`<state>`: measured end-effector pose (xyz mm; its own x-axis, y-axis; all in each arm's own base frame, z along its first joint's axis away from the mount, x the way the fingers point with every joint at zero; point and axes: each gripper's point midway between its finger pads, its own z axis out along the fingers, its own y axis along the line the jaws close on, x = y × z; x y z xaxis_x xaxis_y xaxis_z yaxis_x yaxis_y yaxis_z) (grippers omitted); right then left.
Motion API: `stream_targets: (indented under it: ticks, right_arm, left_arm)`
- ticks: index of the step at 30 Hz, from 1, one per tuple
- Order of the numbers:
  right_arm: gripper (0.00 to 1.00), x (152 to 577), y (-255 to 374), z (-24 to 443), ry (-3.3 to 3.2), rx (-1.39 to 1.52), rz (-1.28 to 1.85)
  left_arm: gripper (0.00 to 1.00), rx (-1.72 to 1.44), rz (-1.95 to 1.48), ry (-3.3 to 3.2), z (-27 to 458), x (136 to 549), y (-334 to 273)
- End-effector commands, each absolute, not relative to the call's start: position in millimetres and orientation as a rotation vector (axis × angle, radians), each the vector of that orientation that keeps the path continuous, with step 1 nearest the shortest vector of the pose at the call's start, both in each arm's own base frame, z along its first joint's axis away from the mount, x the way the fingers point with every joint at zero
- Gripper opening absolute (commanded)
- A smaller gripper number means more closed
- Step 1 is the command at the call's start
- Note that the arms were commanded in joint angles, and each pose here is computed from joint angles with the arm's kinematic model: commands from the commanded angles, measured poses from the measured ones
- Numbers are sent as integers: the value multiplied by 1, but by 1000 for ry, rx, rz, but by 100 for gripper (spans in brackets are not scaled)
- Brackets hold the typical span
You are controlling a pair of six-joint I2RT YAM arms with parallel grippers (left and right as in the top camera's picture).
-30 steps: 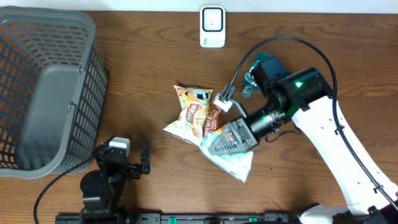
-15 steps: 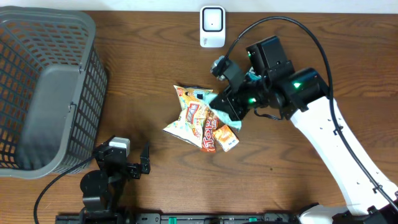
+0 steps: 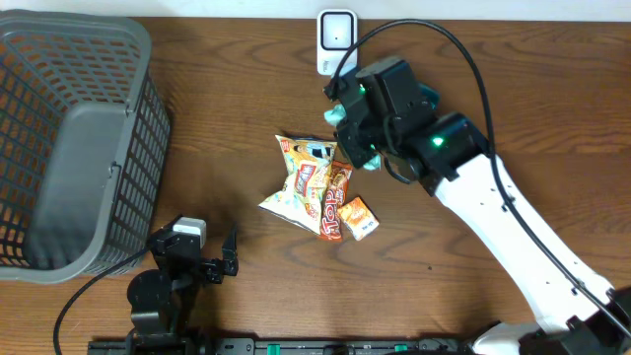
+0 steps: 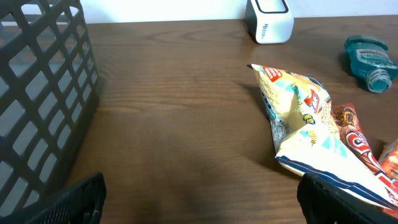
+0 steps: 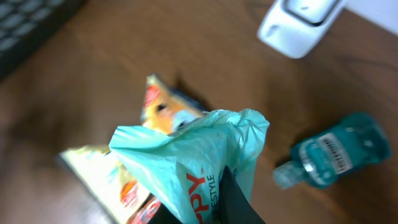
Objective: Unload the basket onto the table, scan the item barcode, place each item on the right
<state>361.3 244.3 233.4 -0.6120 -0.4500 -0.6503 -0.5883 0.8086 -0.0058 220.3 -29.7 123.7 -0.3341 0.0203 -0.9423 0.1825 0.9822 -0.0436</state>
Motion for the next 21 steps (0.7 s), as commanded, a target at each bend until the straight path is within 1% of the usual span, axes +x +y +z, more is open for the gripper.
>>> stream_targets:
  ticks: [1, 5, 7, 12, 16, 21]
  right_arm:
    - [1, 384, 243, 208, 2355, -752, 147]
    - [1, 404, 257, 172, 2367, -789, 130]
    - [1, 417, 265, 167, 2326, -803, 130]
    - [1, 462, 288, 182, 2064, -890, 60]
    - [1, 506, 288, 199, 1902, -779, -45]
    - [1, 541, 289, 185, 1804, -722, -78]
  left_arm:
    - [98, 129, -172, 1945, 112, 218, -29]
    - [98, 129, -172, 1945, 112, 218, -29]
    - [98, 129, -172, 1945, 112, 218, -29]
    - [98, 129, -172, 1945, 112, 218, -29]
    - [98, 129, -172, 1945, 112, 218, -29]
    - [98, 129, -172, 1945, 112, 218, -29]
